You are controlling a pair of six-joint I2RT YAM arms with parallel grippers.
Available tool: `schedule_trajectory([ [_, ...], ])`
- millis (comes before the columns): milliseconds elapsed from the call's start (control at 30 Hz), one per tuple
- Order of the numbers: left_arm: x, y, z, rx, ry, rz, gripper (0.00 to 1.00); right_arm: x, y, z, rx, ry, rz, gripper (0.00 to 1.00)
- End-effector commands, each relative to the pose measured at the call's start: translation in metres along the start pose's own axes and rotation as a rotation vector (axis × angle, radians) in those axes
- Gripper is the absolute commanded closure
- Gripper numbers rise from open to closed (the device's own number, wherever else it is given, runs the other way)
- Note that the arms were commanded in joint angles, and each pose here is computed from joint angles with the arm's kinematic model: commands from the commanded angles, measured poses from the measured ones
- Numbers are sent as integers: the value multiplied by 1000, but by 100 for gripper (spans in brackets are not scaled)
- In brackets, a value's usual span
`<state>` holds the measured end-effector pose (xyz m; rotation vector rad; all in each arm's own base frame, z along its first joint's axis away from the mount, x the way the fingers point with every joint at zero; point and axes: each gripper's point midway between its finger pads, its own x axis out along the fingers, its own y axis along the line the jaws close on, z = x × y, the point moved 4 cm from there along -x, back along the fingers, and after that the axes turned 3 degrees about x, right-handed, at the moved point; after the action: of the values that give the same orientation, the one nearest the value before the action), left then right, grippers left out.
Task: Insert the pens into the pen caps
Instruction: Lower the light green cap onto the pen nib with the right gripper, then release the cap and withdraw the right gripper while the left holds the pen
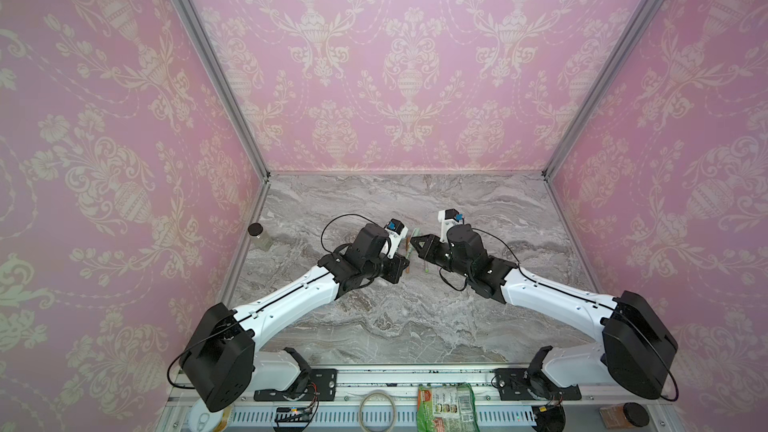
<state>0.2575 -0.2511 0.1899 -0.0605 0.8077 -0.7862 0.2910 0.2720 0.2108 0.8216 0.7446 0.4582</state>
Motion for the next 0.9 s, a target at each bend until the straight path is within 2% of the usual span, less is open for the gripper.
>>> schedule_trajectory([
  [0, -53, -20, 127, 115, -520, -21, 100, -16, -15, -92, -75, 445, -67, 100],
  [200, -41, -2, 87, 32, -412, 35, 100, -33, 15, -32, -134, 320, -41, 100],
  [367, -33, 28, 41, -73, -249, 197, 100, -59, 45, 32, -139, 136, 29, 64],
  [433, -31, 43, 24, -118, -171, 292, 100, -71, 52, 48, -146, 79, 42, 54],
  [633, -22, 76, -1, -199, -26, 443, 100, -91, 34, 52, -135, 15, -5, 47],
  [867, 17, 103, -6, -268, 92, 421, 100, -103, -9, 35, -71, 17, -90, 46],
])
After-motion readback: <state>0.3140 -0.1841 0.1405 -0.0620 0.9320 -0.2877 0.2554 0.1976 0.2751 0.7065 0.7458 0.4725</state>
